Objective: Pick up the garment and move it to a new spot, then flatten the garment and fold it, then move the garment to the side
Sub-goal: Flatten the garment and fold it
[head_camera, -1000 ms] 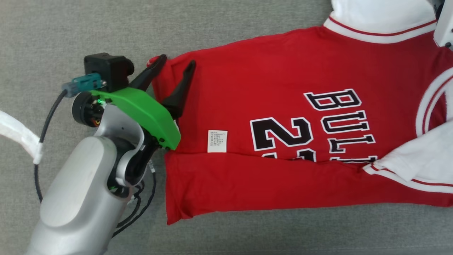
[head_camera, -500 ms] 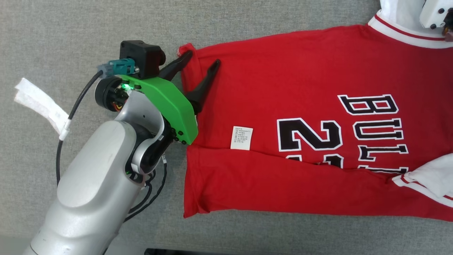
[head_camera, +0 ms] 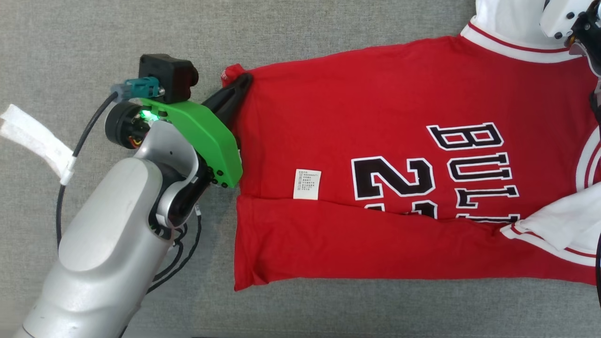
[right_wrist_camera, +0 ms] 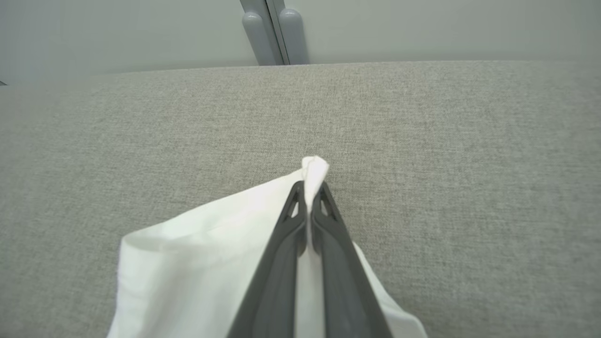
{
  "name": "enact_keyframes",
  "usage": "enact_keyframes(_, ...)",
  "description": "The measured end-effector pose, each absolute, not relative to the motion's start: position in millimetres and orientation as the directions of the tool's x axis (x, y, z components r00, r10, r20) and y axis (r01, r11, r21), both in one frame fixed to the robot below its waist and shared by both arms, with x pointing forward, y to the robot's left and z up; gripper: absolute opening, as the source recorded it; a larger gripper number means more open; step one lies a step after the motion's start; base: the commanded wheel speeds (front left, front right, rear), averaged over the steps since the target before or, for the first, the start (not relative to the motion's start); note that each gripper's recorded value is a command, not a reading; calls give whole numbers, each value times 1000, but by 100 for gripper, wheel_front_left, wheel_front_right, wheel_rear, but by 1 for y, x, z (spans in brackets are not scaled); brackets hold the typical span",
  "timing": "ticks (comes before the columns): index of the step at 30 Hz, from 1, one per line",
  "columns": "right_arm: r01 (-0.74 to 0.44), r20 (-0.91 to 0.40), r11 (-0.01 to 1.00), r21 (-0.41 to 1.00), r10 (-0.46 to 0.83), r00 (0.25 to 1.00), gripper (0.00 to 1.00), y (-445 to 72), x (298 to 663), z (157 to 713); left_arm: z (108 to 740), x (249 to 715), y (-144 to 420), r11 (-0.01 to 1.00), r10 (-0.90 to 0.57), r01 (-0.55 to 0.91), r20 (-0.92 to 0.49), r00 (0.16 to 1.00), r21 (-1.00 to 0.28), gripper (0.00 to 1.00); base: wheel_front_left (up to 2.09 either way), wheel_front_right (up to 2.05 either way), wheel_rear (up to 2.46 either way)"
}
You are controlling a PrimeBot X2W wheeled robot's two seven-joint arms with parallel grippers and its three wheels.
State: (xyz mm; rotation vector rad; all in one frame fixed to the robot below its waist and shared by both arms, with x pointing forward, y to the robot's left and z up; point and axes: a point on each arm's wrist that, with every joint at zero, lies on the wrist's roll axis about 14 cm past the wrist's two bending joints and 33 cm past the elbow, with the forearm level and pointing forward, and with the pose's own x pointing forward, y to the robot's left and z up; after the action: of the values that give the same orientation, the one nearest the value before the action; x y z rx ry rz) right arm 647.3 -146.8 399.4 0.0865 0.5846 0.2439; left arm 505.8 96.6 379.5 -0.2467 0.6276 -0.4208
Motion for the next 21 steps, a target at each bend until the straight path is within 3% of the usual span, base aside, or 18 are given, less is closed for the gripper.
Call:
enact_keyframes(9, -204, -433, 964, 172, 260, 863, 0, -158, 643, 443, 413, 505, 102, 889, -441, 317, -436, 785, -329, 0, 0, 0, 0)
enact_keyframes(21, -199, -315, 958, 205, 257, 913, 0, -186, 597, 493, 456, 469, 97, 870, -459, 337, -344, 819, -361, 0, 0, 0, 0)
